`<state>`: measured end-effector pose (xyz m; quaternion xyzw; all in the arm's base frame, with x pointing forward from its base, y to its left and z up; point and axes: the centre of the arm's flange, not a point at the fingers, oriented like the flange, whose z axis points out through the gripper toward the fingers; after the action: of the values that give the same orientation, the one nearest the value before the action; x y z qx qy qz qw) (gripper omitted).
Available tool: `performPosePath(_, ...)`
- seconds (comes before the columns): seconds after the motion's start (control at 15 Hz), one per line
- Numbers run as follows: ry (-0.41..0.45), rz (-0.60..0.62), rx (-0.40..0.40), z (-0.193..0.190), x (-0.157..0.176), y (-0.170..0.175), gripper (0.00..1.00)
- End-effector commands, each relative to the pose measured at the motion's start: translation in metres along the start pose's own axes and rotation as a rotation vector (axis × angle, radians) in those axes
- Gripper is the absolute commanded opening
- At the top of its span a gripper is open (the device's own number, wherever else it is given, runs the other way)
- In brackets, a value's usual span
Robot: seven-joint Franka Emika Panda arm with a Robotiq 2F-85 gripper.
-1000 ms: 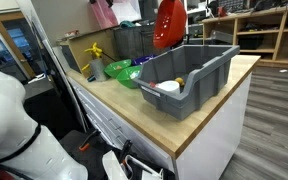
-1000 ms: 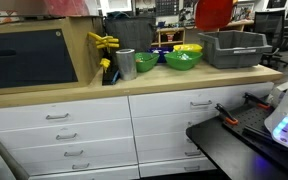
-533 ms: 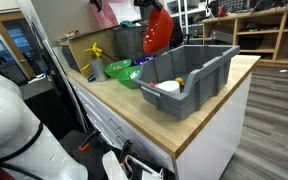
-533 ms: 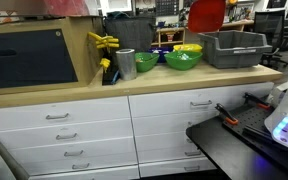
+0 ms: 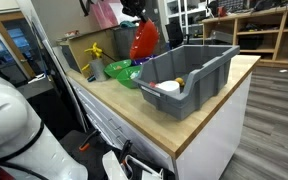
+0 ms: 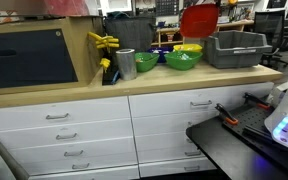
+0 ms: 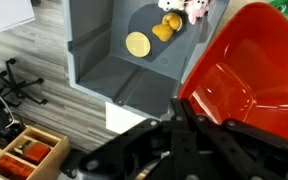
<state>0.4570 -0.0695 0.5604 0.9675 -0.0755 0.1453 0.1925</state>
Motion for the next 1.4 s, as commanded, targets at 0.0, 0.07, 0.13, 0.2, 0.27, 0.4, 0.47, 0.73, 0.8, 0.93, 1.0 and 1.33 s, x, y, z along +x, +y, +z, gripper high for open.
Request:
performPosePath(0.0,-0.02,0.036,0.036,-0.013,0.001,-0.007,0.01)
performPosePath(0.07,-0.027,0.038,0.044,-0.012,0.0,-0.009,0.01)
performPosePath(0.13,-0.037,0.04,0.052,-0.012,-0.001,-0.011,0.01)
performPosePath(0.2,-0.051,0.043,0.062,-0.011,-0.002,-0.013,0.01)
performPosePath(0.27,-0.063,0.044,0.069,-0.011,-0.003,-0.015,0.01)
performPosePath(0.4,-0.096,0.049,0.089,-0.012,-0.006,-0.018,0.01)
performPosePath(0.47,-0.114,0.051,0.099,-0.012,-0.007,-0.02,0.01)
performPosePath(0.73,-0.149,0.063,0.131,-0.015,-0.007,-0.024,0.01)
performPosePath(0.8,-0.156,0.066,0.139,-0.016,-0.007,-0.024,0.01)
performPosePath(0.93,-0.17,0.073,0.159,-0.02,-0.006,-0.025,0.01)
performPosePath(1.0,-0.187,0.073,0.178,-0.022,-0.006,-0.026,0.01)
performPosePath(1.33,-0.181,0.054,0.167,-0.01,-0.014,-0.028,0.03)
